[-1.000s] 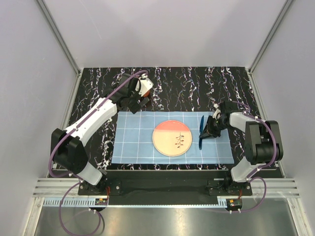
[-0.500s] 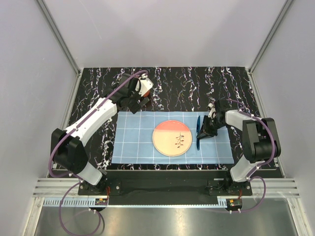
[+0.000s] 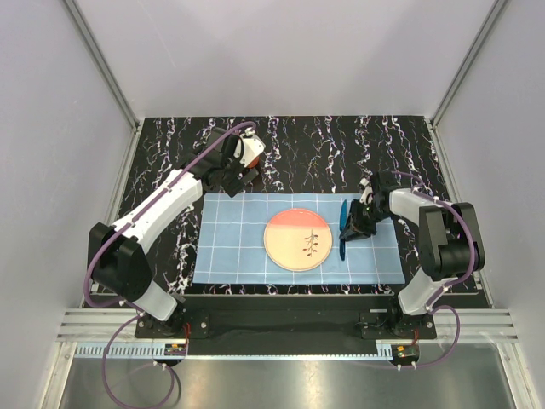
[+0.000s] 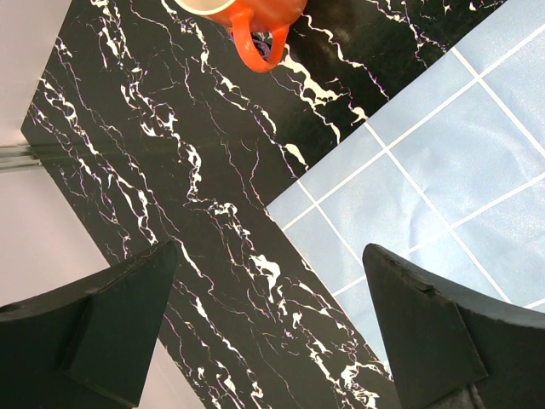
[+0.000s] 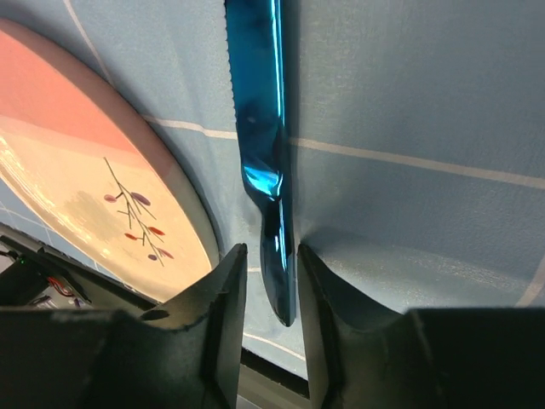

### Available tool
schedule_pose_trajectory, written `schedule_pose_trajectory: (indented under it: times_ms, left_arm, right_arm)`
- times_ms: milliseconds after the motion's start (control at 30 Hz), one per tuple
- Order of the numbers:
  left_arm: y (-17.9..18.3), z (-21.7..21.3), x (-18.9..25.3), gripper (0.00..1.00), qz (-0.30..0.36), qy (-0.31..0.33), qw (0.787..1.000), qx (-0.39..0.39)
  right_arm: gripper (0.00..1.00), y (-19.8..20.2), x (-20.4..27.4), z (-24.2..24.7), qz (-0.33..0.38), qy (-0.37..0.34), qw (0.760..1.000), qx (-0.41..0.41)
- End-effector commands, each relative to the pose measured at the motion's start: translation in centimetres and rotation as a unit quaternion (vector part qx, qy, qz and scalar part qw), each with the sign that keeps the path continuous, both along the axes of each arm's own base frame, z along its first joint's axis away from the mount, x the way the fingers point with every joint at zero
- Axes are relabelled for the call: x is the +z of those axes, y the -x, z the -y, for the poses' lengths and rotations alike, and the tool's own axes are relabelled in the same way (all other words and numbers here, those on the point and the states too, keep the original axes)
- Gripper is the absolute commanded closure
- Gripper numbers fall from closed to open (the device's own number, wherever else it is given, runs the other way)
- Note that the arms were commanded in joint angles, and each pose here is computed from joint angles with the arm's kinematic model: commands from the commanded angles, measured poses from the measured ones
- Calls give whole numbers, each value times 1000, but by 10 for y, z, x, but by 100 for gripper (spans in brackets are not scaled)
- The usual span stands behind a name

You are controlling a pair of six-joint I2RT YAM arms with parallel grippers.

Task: Set the dinner table for one person
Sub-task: Place the knife on the napkin.

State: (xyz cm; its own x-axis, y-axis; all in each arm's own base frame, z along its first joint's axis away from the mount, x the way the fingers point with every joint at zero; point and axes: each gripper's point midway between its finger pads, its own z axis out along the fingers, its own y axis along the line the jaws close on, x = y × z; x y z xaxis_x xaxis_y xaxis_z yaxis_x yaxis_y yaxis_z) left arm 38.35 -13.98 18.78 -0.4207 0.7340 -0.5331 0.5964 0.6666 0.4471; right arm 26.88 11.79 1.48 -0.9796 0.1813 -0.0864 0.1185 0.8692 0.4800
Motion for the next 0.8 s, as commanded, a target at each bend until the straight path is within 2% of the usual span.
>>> schedule_pose_trajectory:
  times_ms: [0, 100, 400, 533, 667, 733, 767]
  left_arm:
    - [-4, 1, 20, 1, 35, 12, 999, 3]
    - [-4, 1, 20, 1, 34, 13, 999, 3]
    - [-3, 3, 17, 1, 29, 18, 999, 1]
    - [-3, 5, 14, 1, 25, 19, 999, -1]
    - [-5, 7, 12, 1, 23, 19, 1000, -7]
    - [-6, 9, 12, 1, 23, 17, 1000, -13]
    - [-8, 10, 14, 1, 24, 17, 999, -13]
  right_arm:
    - [62, -10, 9, -1, 19, 10, 1000, 5]
    - [57, -11, 12, -2, 25, 5, 1000, 9]
    - [59, -32, 35, 8, 69, 39, 996, 49]
    - [59, -53, 62, 17, 134, 70, 986, 72]
    - [55, -58, 83, 29, 186, 106, 968, 130]
    - [55, -58, 88, 30, 200, 109, 962, 152]
    - [56, -53, 84, 29, 185, 105, 963, 163]
